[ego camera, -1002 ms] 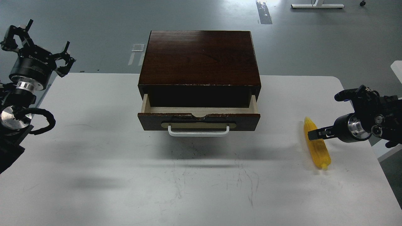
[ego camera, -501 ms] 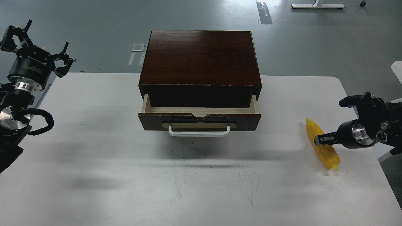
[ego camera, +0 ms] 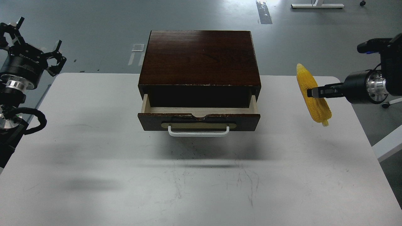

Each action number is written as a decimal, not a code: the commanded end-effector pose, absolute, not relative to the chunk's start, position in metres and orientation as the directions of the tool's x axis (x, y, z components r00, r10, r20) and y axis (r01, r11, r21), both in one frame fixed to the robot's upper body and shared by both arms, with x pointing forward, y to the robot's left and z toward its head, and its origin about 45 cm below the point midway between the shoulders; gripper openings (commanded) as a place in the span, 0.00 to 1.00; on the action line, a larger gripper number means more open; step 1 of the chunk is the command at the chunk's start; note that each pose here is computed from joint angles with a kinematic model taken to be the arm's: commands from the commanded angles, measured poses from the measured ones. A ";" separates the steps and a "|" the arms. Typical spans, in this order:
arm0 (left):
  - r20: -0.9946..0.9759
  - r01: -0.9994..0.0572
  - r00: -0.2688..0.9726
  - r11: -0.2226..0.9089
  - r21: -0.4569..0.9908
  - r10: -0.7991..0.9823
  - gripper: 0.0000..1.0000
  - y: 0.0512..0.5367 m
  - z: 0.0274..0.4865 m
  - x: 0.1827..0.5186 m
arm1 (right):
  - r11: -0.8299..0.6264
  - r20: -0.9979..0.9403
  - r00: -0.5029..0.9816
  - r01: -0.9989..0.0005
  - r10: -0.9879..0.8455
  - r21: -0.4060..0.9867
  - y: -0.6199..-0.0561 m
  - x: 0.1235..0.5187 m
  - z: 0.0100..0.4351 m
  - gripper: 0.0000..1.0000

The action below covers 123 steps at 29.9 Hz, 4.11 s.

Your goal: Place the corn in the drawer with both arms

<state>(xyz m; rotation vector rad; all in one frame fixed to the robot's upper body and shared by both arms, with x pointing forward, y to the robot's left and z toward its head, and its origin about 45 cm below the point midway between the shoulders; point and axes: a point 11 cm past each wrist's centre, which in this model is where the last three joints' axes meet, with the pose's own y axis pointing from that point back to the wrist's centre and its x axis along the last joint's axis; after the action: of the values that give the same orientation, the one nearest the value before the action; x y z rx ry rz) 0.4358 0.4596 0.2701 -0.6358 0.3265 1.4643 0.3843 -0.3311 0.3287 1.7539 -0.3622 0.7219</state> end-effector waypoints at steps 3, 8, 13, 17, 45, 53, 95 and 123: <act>-0.566 -0.980 0.100 -0.018 -0.199 0.818 0.99 0.462 0.272 0.435 | -0.328 0.673 0.722 -0.604 0.162 0.726 -0.316 0.389 0.355 0.22; -0.560 -0.980 0.098 -0.019 -0.200 0.822 0.99 0.466 0.275 0.435 | -0.375 0.758 0.487 -0.667 0.434 0.644 -0.239 0.411 0.425 0.20; -0.551 -0.979 0.092 -0.027 -0.204 0.830 0.99 0.472 0.279 0.433 | -0.420 0.677 0.271 -0.613 0.684 0.669 -0.158 0.406 0.420 0.17; -0.547 -0.978 0.089 -0.030 -0.205 0.833 0.99 0.475 0.281 0.432 | -0.449 0.646 0.190 -0.576 0.739 0.683 -0.120 0.398 0.417 0.17; -0.533 -0.978 0.062 -0.056 -0.203 0.844 0.99 0.489 0.282 0.426 | -0.446 0.444 -0.106 -0.405 0.890 0.798 -0.068 0.369 0.338 0.54; -0.531 -0.978 0.058 -0.060 -0.202 0.845 0.99 0.491 0.281 0.425 | -0.448 0.455 -0.084 -0.400 0.887 0.800 -0.071 0.369 0.336 0.70; -0.576 -0.976 0.137 0.010 -0.219 0.806 0.99 0.445 0.278 0.447 | -0.587 0.074 0.587 -0.809 -0.806 0.024 -0.284 0.457 0.382 1.00; -0.616 -0.983 0.157 0.061 -0.174 0.772 0.99 0.413 0.256 0.453 | -0.141 -0.716 0.219 -0.976 -0.662 -0.169 -0.331 0.471 0.272 1.00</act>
<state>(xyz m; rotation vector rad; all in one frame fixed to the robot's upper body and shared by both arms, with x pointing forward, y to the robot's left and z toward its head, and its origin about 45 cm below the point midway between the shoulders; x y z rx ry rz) 0.4526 0.4142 0.2571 -0.6358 0.4055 1.3857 0.4731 -0.3260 0.2796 2.8588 -2.2847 -0.9629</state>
